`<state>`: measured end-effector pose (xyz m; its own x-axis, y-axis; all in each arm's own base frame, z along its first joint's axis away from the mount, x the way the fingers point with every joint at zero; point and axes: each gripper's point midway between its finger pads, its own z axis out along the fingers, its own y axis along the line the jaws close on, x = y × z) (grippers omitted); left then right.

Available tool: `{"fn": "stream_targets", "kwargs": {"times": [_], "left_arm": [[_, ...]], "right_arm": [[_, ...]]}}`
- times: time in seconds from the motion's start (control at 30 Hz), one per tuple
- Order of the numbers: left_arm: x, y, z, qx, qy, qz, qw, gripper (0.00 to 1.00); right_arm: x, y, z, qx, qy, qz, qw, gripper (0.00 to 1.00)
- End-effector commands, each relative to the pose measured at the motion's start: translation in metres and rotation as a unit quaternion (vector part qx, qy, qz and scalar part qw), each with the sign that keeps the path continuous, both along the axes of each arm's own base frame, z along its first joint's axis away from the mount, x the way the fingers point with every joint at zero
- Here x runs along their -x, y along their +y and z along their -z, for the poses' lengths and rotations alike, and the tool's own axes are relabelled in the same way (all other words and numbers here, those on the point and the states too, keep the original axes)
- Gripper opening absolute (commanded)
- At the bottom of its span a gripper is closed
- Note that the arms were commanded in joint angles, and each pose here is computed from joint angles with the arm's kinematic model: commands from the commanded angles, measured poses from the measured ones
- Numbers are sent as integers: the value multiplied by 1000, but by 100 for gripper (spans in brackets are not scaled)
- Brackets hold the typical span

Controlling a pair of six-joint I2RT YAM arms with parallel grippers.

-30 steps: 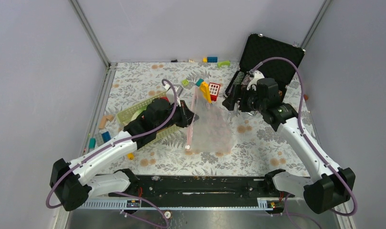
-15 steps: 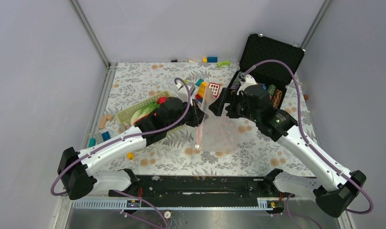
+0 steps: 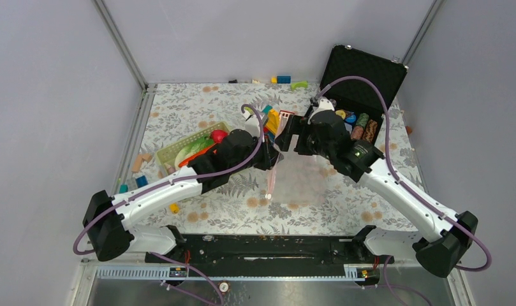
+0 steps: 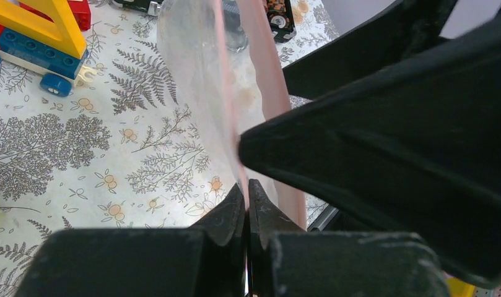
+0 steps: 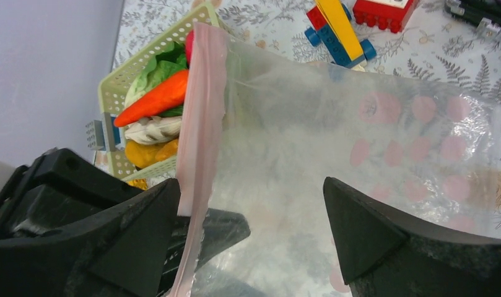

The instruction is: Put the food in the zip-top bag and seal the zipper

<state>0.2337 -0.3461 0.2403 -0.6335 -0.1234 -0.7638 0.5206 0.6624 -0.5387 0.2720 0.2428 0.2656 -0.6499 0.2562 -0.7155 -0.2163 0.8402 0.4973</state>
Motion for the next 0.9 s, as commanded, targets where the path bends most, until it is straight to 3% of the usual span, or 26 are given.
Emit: {"fn": "stream_targets", "kwargs": {"times": [0.0, 0.27, 0.57, 0.87], "left_arm": [[-9, -7, -37, 34, -39, -10, 999, 0], [-15, 1, -39, 20, -45, -35, 998, 0], [-24, 7, -64, 3, -85, -54, 995, 0], [-22, 27, -108, -21, -129, -86, 988, 0]], "right_arm": [[-5, 0, 1, 10, 9, 21, 1000, 90], [2, -28, 25, 63, 30, 66, 995, 82], [8, -32, 28, 117, 53, 65, 990, 62], [13, -16, 5, 92, 31, 41, 994, 35]]}}
